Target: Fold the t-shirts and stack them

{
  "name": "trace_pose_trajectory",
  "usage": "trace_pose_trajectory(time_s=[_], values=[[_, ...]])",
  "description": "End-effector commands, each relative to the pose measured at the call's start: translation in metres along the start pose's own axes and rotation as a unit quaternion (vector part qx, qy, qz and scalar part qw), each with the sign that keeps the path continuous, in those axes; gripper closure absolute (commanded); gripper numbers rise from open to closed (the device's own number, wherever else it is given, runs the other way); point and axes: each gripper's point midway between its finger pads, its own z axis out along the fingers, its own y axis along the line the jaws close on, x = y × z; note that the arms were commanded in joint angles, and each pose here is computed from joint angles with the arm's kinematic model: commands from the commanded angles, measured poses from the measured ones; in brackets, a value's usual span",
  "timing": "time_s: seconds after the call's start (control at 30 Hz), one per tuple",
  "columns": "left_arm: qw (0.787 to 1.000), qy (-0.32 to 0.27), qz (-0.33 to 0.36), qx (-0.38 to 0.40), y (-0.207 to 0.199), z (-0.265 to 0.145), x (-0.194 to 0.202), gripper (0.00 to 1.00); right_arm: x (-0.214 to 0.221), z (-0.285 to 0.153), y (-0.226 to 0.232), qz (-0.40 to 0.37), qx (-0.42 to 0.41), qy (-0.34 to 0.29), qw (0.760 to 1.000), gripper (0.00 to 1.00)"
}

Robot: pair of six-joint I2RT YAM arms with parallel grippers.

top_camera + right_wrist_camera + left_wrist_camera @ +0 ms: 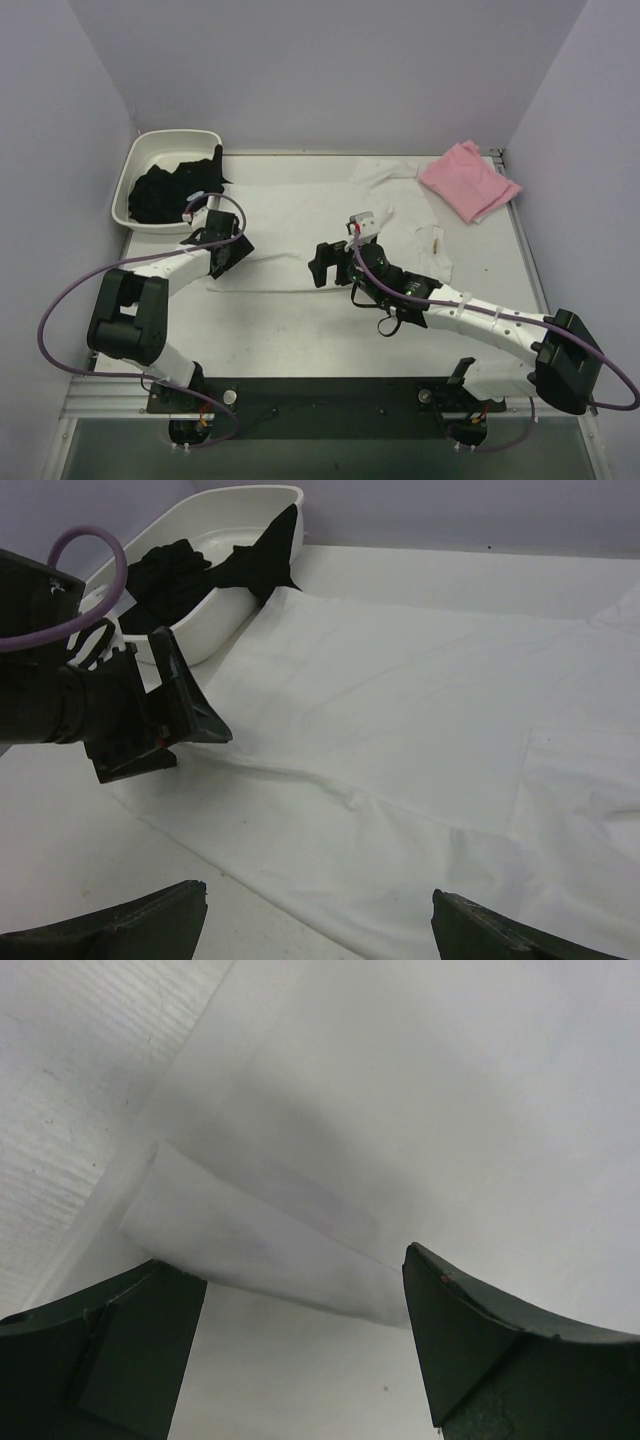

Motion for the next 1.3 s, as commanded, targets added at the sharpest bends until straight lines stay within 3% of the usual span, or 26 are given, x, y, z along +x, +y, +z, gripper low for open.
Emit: trace_pose_trajectory(time_s=[0.0,0.27,0.37,0.47,0.73,1.0,1.27], values=[[0.999,-0.042,-0.019,0.013,-0.021,0.008,-0.034,0.12,-0.007,-0.009,0.001,0.008,-0.002,-0.018,1.0,0.02],[0.997,-0.058,-0.041,0.001,-0.033,0.03,-0.073,0.13,0.008,-0.017,-0.017,0.003,0.027,-0.01,1.0,0.02],[0.996,-0.072,-0.047,-0.003,-0.037,0.021,-0.09,0.13,0.006,-0.022,-0.045,-0.007,0.097,-0.015,0.995,0.02],[0.993,-0.112,-0.019,0.025,-0.058,-0.016,-0.091,0.13,0.011,-0.022,-0.095,-0.014,0.194,0.014,0.981,0.02],[0.991,-0.072,0.056,0.1,-0.102,-0.079,-0.02,0.13,0.04,-0.005,-0.165,0.04,0.295,0.12,0.947,0.02],[0.99,-0.036,0.1,0.093,-0.104,-0.066,0.03,0.13,0.056,0.017,-0.186,0.08,0.304,0.171,0.934,0.02],[0.986,-0.015,0.159,0.044,-0.105,-0.042,0.045,0.13,0.072,0.018,-0.198,0.09,0.314,0.198,0.924,0.02]])
